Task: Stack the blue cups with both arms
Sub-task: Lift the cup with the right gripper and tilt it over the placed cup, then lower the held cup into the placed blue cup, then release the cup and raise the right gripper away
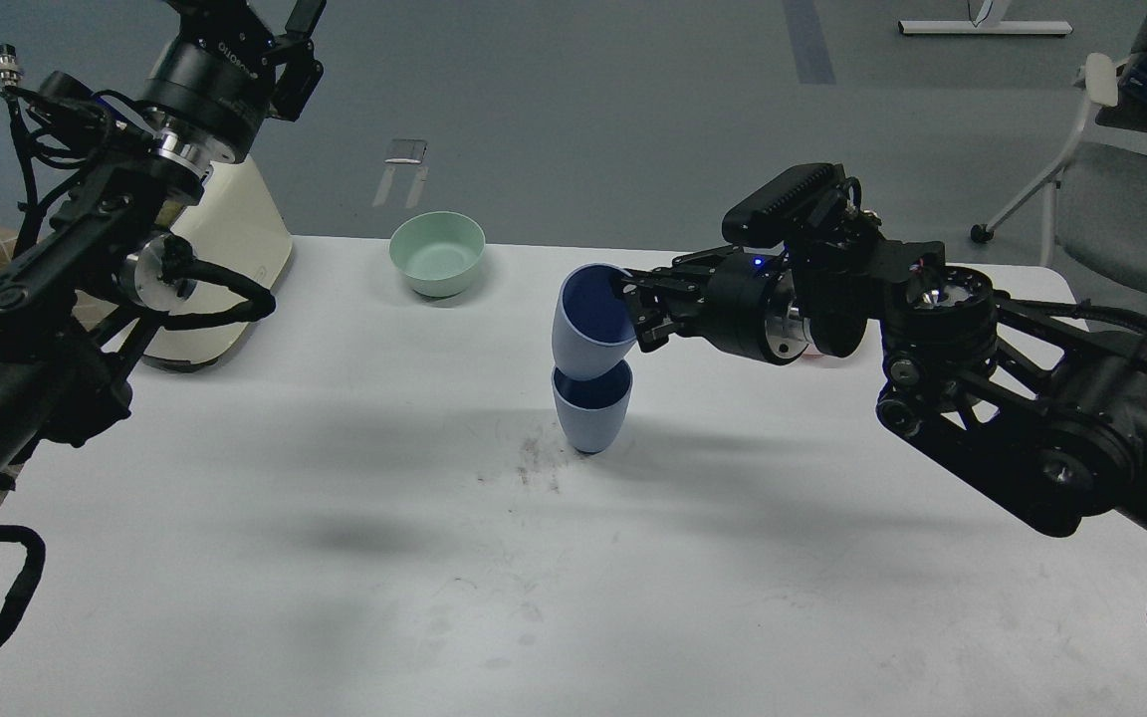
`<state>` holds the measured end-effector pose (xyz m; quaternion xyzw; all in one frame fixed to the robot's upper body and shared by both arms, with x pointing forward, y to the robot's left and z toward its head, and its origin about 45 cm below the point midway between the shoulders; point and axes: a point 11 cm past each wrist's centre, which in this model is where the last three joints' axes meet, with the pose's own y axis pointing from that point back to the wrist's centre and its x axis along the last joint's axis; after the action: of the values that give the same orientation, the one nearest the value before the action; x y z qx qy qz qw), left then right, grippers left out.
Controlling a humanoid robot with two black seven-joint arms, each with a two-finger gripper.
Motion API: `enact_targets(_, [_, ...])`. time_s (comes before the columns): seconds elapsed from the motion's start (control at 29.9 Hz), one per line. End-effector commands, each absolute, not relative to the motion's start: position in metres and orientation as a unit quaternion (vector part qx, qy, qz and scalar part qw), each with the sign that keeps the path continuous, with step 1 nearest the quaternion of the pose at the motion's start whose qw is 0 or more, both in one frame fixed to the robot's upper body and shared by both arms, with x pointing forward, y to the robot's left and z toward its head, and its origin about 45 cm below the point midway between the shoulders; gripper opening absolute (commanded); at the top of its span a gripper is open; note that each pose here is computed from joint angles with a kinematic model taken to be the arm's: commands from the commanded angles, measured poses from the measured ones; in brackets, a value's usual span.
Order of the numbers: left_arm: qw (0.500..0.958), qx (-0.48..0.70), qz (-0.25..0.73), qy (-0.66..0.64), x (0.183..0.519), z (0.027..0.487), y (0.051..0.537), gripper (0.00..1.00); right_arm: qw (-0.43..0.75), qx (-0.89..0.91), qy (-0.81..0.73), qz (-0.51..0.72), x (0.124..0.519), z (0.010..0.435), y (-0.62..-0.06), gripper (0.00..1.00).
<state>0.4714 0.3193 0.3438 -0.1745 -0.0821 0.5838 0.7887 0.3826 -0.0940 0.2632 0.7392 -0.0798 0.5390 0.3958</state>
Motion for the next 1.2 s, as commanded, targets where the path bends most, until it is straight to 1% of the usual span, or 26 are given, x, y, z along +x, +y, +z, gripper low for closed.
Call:
enact_targets(0.0, [0.788, -0.174, 0.584, -0.083, 0.471, 0.344, 0.32, 0.98, 0.394, 0.742, -0.078, 0.537, 0.381, 0.261, -0.091, 0.0])
enact_targets(0.4, [0.789, -0.175, 0.583, -0.082, 0.471, 0.344, 0.319, 0.98, 0.401, 0.751, -0.075, 0.519, 0.376, 0.243, -0.096, 0.0])
enact_targets(0.53, [0.789, -0.175, 0.584, -0.082, 0.471, 0.344, 0.32, 0.98, 0.403, 0.754, -0.074, 0.513, 0.374, 0.238, -0.098, 0.07])
enact_targets(0.6, [0.789, -0.174, 0.583, -0.082, 0.471, 0.344, 0.32, 0.98, 0.403, 0.754, -0.074, 0.513, 0.374, 0.238, -0.098, 0.08])
enact_targets(0.7, [0.789, -0.174, 0.584, -0.082, 0.471, 0.344, 0.321, 0.98, 0.403, 0.754, -0.074, 0.513, 0.375, 0.238, -0.098, 0.13])
enact_targets(1.07, [0.789, -0.175, 0.583, -0.082, 0.471, 0.344, 0.32, 0.98, 0.403, 0.755, -0.074, 0.512, 0.374, 0.238, -0.098, 0.17])
enact_targets(1.14, [0.789, -0.175, 0.583, -0.082, 0.471, 0.344, 0.319, 0.98, 0.403, 0.755, -0.075, 0.513, 0.374, 0.238, -0.098, 0.19])
enact_targets(1.17, [0.789, -0.175, 0.583, -0.082, 0.471, 0.344, 0.32, 0.98, 0.401, 0.756, -0.075, 0.513, 0.374, 0.239, -0.097, 0.23])
